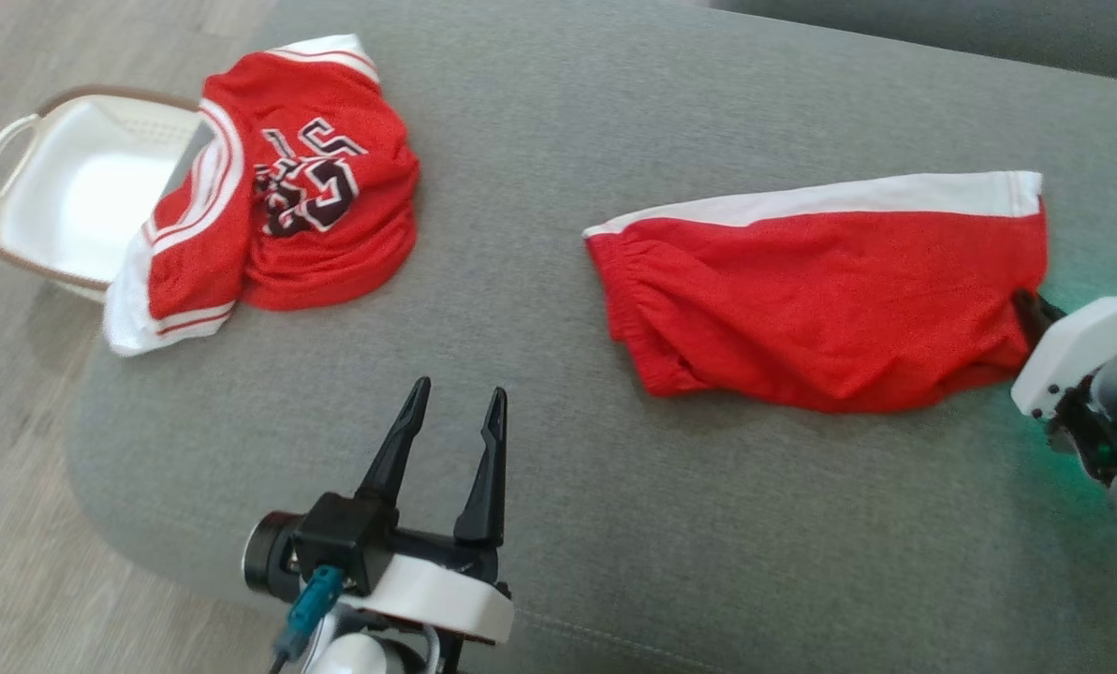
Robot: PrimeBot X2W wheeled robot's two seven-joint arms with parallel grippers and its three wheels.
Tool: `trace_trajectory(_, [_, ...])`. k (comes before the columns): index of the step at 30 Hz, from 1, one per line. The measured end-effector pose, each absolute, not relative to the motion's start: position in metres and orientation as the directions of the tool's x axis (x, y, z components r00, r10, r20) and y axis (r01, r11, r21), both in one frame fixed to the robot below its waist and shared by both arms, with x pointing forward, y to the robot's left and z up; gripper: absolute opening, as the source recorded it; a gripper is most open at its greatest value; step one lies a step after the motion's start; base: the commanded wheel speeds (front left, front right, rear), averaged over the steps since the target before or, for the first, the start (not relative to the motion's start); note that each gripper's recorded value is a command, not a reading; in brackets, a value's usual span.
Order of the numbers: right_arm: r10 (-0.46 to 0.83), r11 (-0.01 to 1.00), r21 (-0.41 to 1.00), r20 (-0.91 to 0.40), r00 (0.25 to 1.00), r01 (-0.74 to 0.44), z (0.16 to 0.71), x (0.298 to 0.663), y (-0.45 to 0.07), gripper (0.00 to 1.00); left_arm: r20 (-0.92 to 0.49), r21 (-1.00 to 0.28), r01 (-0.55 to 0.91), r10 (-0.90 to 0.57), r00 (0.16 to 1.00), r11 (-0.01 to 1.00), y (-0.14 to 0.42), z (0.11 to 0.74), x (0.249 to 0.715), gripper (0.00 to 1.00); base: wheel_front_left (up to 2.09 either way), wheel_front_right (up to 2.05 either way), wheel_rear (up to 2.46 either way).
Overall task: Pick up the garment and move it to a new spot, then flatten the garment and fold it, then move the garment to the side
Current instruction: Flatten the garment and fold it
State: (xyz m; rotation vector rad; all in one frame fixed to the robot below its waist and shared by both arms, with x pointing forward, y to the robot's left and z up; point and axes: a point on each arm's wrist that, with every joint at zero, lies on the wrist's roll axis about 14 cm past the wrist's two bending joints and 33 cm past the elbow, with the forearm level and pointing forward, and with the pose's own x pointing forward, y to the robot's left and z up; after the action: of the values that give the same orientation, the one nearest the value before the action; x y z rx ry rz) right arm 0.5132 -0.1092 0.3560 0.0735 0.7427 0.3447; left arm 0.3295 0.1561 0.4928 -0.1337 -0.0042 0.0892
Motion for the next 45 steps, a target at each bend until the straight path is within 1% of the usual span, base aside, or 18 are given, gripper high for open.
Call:
trace_trajectory(3, [0.314, 0.949, 0.182, -0.638, 0.703, -0.258, 0.359, 0.514, -0.119, 0.0, -0.001, -0.138, -0.067, 0.067, 0.998, 0.988, 0.15, 0.492, 0.334, 1.0, 0.0, 0.0, 0.0])
trace_trajectory(6, [0.265, 0.964, 0.156, -0.639, 0.722, -0.216, 0.36, 0.51, -0.144, 0.0, -0.001, -0.144, -0.034, 0.035, 0.999, 0.989, 0.142, 0.491, 0.341, 1.0, 0.0, 0.0, 0.0])
trace_trajectory(9, [0.199, 0.98, 0.117, -0.647, 0.736, -0.162, 0.362, 0.503, -0.179, 0.0, 0.001, -0.154, 0.013, -0.013, 1.0, 0.988, 0.129, 0.49, 0.348, 1.0, 0.0, 0.0, 0.0])
trace_trajectory(13, [0.079, 0.996, 0.021, -0.657, 0.75, -0.086, 0.369, 0.488, -0.24, 0.0, 0.015, -0.168, 0.097, -0.096, 0.995, 0.981, 0.106, 0.492, 0.361, 1.0, 0.0, 0.0, 0.0])
trace_trajectory(17, [-0.028, 0.999, -0.044, -0.62, 0.784, 0.001, 0.39, 0.481, -0.291, 0.0, 0.034, -0.177, 0.183, -0.18, 0.983, 0.967, 0.08, 0.495, 0.374, 1.0, 0.0, 0.0, 0.0])
trace_trajectory(20, [-0.067, 0.997, -0.072, -0.581, 0.811, 0.031, 0.409, 0.482, -0.311, 0.0, 0.038, -0.184, 0.249, -0.246, 0.969, 0.951, 0.061, 0.493, 0.383, 1.0, 0.0, 0.0, 0.0])
trace_trajectory(22, [-0.068, 0.997, -0.074, -0.567, 0.821, 0.032, 0.414, 0.481, -0.313, 0.0, 0.042, -0.188, 0.28, -0.277, 0.96, 0.941, 0.051, 0.493, 0.387, 1.0, 0.0, 0.0, 0.0])
trace_trajectory(27, [-0.011, 0.998, -0.06, -0.523, 0.852, -0.024, 0.424, 0.483, -0.296, 0.0, 0.044, -0.189, 0.31, -0.307, 0.951, 0.932, 0.041, 0.493, 0.389, 1.0, 0.0, 0.0, 0.0])
trace_trajectory(31, [0.082, 0.991, -0.058, -0.454, 0.887, -0.121, 0.445, 0.5, -0.262, 0.0, 0.054, -0.185, 0.299, -0.294, 0.954, 0.936, 0.046, 0.498, 0.386, 1.0, 0.0, 0.0, 0.0])
trace_trajectory(34, [0.166, 0.975, -0.064, -0.416, 0.894, -0.212, 0.459, 0.511, -0.229, 0.0, 0.058, -0.18, 0.281, -0.275, 0.96, 0.943, 0.052, 0.5, 0.381, 1.0, 0.0, 0.0, 0.0])
trace_trajectory(37, [0.258, 0.949, -0.066, -0.398, 0.88, -0.308, 0.465, 0.517, -0.19, 0.0, 0.051, -0.185, 0.254, -0.249, 0.967, 0.949, 0.061, 0.499, 0.374, 1.0, 0.0, 0.0, 0.0])
trace_trajectory(41, [0.398, 0.891, -0.053, -0.389, 0.831, -0.451, 0.471, 0.516, -0.13, 0.0, 0.05, -0.18, 0.222, -0.216, 0.975, 0.958, 0.072, 0.501, 0.366, 1.0, 0.0, 0.0, 0.0])
trace_trajectory(42, [0.429, 0.876, -0.044, -0.383, 0.818, -0.48, 0.473, 0.516, -0.117, 0.0, 0.048, -0.185, 0.211, -0.206, 0.977, 0.96, 0.075, 0.5, 0.364, 1.0, 0.0, 0.0, 0.0])
trace_trajectory(43, [0.429, 0.876, -0.044, -0.383, 0.818, -0.48, 0.473, 0.516, -0.117, 0.0, 0.048, -0.185, 0.211, -0.206, 0.977, 0.96, 0.075, 0.5, 0.364, 1.0, 0.0, 0.0, 0.0])
trace_trajectory(45, [0.481, 0.845, -0.038, -0.379, 0.79, -0.533, 0.475, 0.513, -0.095, 0.0, 0.046, -0.191, 0.194, -0.189, 0.981, 0.962, 0.08, 0.501, 0.361, 1.0, 0.0, 0.0, 0.0])
